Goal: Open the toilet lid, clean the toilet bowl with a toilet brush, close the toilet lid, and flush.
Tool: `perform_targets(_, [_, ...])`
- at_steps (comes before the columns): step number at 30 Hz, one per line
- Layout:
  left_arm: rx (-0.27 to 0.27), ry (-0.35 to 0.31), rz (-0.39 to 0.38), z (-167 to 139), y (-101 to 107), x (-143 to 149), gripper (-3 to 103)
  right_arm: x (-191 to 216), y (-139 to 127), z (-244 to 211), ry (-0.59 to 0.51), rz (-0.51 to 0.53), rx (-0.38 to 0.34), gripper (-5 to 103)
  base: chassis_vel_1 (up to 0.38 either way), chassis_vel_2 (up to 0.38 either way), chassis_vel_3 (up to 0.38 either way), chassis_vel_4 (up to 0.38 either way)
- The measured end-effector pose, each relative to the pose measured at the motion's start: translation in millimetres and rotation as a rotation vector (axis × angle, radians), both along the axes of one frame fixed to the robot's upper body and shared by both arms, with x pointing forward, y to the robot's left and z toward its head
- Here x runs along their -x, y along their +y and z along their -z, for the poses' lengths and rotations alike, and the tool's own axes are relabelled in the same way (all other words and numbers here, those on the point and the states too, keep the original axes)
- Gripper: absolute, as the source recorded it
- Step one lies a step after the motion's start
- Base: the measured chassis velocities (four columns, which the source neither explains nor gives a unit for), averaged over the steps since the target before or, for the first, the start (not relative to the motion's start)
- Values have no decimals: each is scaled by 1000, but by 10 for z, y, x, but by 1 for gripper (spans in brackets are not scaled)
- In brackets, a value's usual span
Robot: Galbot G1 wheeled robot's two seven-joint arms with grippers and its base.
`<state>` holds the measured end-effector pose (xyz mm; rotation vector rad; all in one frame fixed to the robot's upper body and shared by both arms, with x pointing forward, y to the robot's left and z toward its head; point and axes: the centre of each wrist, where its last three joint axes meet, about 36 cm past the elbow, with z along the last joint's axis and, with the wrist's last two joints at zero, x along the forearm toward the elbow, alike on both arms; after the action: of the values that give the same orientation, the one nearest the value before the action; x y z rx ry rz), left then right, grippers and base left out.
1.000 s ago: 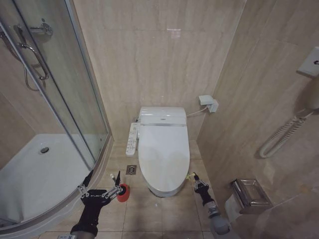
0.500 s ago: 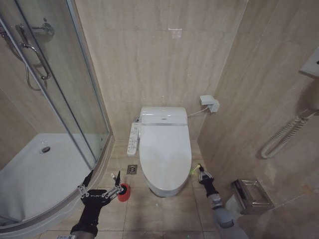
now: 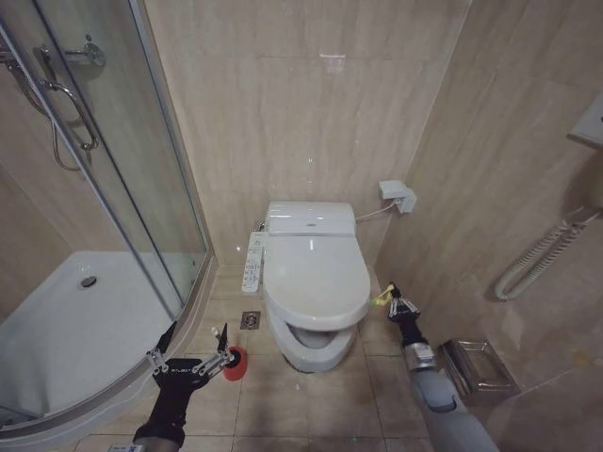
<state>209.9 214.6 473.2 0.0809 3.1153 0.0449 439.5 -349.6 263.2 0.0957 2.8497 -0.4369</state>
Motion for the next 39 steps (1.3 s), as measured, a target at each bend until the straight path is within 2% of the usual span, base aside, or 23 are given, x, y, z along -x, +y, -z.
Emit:
perform_targets(13, [0, 0, 0, 0, 0, 0, 100, -101, -228, -545, -31, 47, 18, 0, 0, 0, 0, 0])
perform_targets(25, [0, 0, 0, 0, 0, 0, 100, -323, -205, -989, -38, 77, -17, 0, 0, 0, 0, 0])
perform_targets(32, [0, 0, 0, 0, 0, 0, 100, -433, -171, -1048, -37, 78, -22, 0, 0, 0, 0, 0])
perform_targets(39, [0, 0, 0, 0, 0, 0, 100, -757, -175, -1195, -46, 71, -16, 0, 0, 0, 0, 0])
